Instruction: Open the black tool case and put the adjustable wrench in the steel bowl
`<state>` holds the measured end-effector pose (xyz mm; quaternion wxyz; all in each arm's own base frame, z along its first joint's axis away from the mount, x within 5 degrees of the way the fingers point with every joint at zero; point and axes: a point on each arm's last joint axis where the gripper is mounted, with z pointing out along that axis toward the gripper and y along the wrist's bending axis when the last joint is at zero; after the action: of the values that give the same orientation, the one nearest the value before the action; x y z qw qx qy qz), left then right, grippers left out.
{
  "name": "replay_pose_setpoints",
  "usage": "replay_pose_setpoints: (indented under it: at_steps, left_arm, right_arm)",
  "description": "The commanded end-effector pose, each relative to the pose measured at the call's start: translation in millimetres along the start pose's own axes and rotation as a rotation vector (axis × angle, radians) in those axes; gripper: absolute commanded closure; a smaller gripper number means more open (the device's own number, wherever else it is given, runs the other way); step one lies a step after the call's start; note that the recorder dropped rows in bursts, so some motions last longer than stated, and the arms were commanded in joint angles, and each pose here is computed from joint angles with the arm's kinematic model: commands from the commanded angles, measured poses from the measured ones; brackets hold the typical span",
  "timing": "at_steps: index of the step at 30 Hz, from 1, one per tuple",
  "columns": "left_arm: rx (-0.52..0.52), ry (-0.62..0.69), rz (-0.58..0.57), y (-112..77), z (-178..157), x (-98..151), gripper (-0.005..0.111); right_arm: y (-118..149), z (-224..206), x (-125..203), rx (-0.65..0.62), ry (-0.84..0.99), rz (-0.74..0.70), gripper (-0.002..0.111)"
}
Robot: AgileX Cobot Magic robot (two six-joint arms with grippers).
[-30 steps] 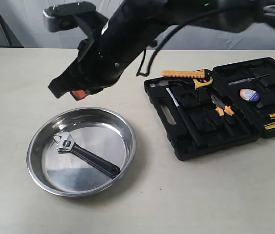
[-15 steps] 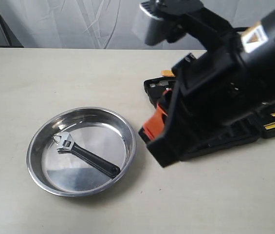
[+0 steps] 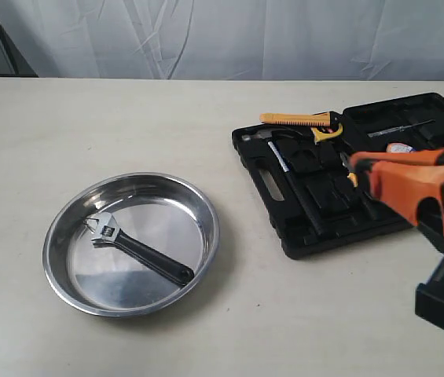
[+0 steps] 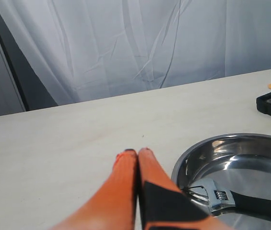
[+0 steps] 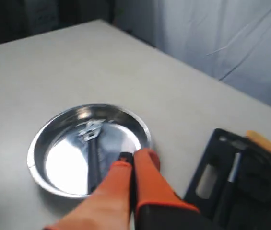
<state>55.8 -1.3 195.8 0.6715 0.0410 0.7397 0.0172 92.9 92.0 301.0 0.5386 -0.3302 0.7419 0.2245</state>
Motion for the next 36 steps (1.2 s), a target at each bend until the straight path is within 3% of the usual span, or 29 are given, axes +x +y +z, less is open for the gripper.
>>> replay_pose_setpoints:
  at_steps: [1,5,15,36]
  left_arm:
    - [0.004,-0.007,-0.004,-0.2,0,-1,0.106]
    - [0.004,-0.007,-0.004,-0.2,0,-1,0.106]
    - [0.004,-0.007,-0.004,-0.2,0,-1,0.106]
    - [0.004,-0.005,-0.004,-0.2,0,-1,0.106]
  right_arm:
    - [-24,-18,61,0.307,-0.222,0.083,0.108]
    - [-32,-36,104,0.520,-0.361,0.138,0.108]
    - [-30,-59,106,0.727,-0.460,0.096,0.108]
    - [-31,-60,107,0.736,-0.463,0.105,0.108]
